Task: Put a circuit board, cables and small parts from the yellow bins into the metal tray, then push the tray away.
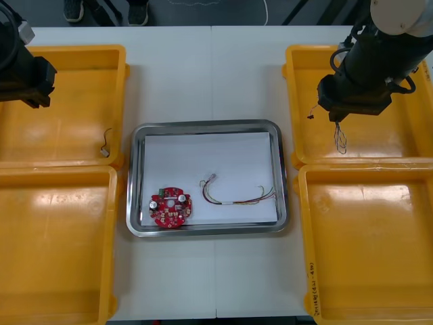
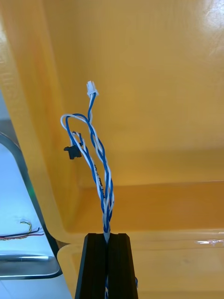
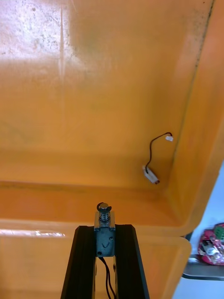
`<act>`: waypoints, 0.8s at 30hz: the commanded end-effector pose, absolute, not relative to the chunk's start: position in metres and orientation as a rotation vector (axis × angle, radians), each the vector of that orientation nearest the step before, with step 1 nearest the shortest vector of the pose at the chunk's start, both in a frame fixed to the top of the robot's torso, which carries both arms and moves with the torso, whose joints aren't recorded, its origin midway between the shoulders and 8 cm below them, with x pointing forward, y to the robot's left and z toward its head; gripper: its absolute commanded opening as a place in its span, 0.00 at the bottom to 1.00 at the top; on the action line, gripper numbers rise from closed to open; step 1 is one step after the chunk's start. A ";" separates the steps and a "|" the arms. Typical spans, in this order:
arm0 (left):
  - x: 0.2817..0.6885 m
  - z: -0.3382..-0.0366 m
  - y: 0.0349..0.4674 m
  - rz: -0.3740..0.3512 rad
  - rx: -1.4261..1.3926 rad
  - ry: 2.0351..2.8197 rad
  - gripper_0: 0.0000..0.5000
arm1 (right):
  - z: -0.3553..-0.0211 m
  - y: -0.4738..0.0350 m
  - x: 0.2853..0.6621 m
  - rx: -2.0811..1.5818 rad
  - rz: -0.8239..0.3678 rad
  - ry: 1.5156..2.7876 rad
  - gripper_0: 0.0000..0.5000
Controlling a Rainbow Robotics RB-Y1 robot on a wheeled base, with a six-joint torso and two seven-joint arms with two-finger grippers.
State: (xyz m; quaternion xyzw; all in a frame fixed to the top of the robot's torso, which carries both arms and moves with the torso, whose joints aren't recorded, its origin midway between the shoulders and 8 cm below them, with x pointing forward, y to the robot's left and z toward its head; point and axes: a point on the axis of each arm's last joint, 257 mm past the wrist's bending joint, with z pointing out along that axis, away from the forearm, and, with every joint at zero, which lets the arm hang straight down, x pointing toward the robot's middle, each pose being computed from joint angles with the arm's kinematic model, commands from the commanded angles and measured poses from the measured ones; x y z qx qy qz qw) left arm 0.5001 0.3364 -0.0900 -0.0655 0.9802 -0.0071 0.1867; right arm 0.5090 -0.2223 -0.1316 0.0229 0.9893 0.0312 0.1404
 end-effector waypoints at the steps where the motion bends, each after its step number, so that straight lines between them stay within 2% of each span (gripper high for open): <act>1: 0.501 -0.053 0.309 -0.063 -0.200 2.676 0.00 | -0.093 -0.209 0.514 -0.040 0.108 2.772 0.00; 5: 0.502 -0.057 0.274 -0.114 -0.183 2.658 0.00 | -0.093 -0.200 0.511 -0.085 0.118 2.764 0.00; 10: 0.500 -0.069 0.238 -0.135 -0.165 2.659 0.00 | -0.088 -0.186 0.510 -0.116 0.130 2.740 0.00; 14: 0.498 -0.084 0.203 -0.178 -0.145 2.677 0.00 | -0.087 -0.177 0.507 -0.146 0.147 2.731 0.00; 24: 0.494 -0.122 0.136 -0.208 -0.079 2.726 0.00 | -0.092 -0.161 0.500 -0.178 0.178 2.723 0.00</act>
